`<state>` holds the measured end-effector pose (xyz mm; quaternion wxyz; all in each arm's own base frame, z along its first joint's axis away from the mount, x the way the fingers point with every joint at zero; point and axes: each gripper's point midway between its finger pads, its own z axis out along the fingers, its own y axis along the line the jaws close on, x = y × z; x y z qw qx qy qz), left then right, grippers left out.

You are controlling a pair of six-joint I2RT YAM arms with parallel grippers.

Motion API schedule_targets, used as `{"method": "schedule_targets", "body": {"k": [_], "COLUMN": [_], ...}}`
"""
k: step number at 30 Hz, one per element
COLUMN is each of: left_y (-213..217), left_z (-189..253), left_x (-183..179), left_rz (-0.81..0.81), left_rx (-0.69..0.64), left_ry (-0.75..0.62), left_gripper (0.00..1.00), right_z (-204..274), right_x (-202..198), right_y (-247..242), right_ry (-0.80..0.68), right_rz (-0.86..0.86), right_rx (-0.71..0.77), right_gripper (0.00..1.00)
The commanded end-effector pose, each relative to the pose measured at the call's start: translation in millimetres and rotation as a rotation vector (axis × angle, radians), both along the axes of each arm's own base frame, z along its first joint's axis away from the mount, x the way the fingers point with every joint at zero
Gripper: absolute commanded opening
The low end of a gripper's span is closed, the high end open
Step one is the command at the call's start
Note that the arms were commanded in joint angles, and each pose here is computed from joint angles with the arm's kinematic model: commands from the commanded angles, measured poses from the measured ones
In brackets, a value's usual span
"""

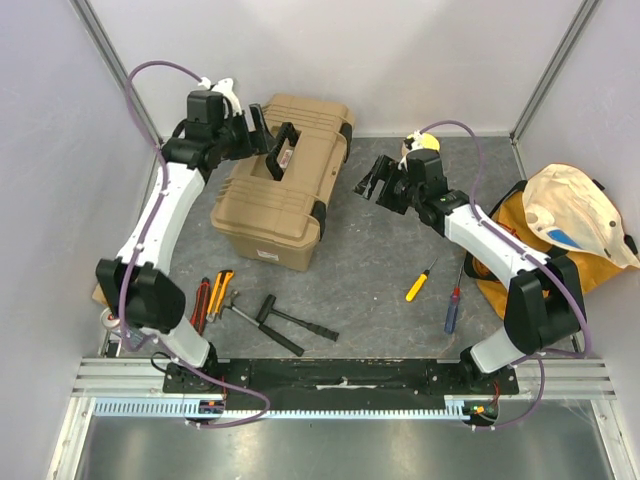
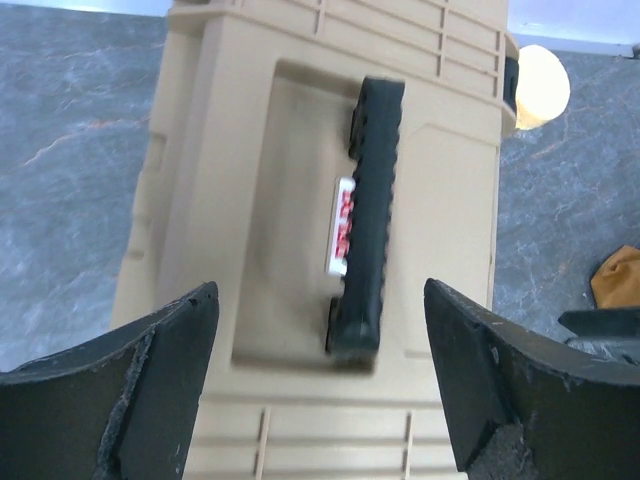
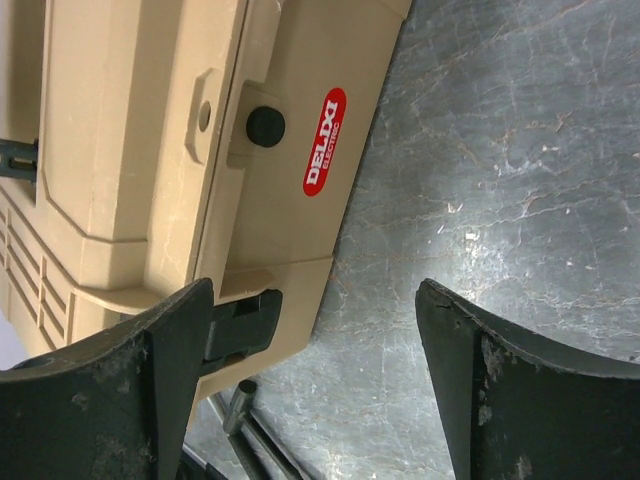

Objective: Pack the tool kit

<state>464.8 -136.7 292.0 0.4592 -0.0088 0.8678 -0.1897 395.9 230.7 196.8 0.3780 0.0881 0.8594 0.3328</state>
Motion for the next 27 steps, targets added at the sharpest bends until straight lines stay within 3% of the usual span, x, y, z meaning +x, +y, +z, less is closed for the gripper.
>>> {"method": "schedule_targets", "body": {"k": [1,7,11,17,27], "left_y": [25.1,41.3,45.1,57.3,70.4], "left_z": [16.9,-10.1,-31.9,-57.5,-92.5], "left_x": [-35.6,-79.6,-105.5,-117.9,-137.1], "left_rz": [0.084,0.136,0.142,0.181,0.206], "left_rx": [0.012,-0.053,-0.094,-0.064,0.008], "left_ry": [-0.034,0.026,0.049,0.094,0.155], "left_gripper": [0.89,0.89,0.89,0.89,0.89], "right_z": [17.5,6.5,16.5,22.7,6.4], "right_x": [-10.1,-38.8,-46.5,-53.2,-45.0], "right_y": [12.3,37.4,49.2,67.2,74.0], "right_ry": [-0.046,0.003,-0.025,-0.031,-0.031], "right_rz": [0.039,0.130,0.113,0.100,0.031], "right_rx": [0.074,0.153,0.289,0.447,0.520], "right_gripper": [0.89,0.88,0.89,0.93,0.97]}}
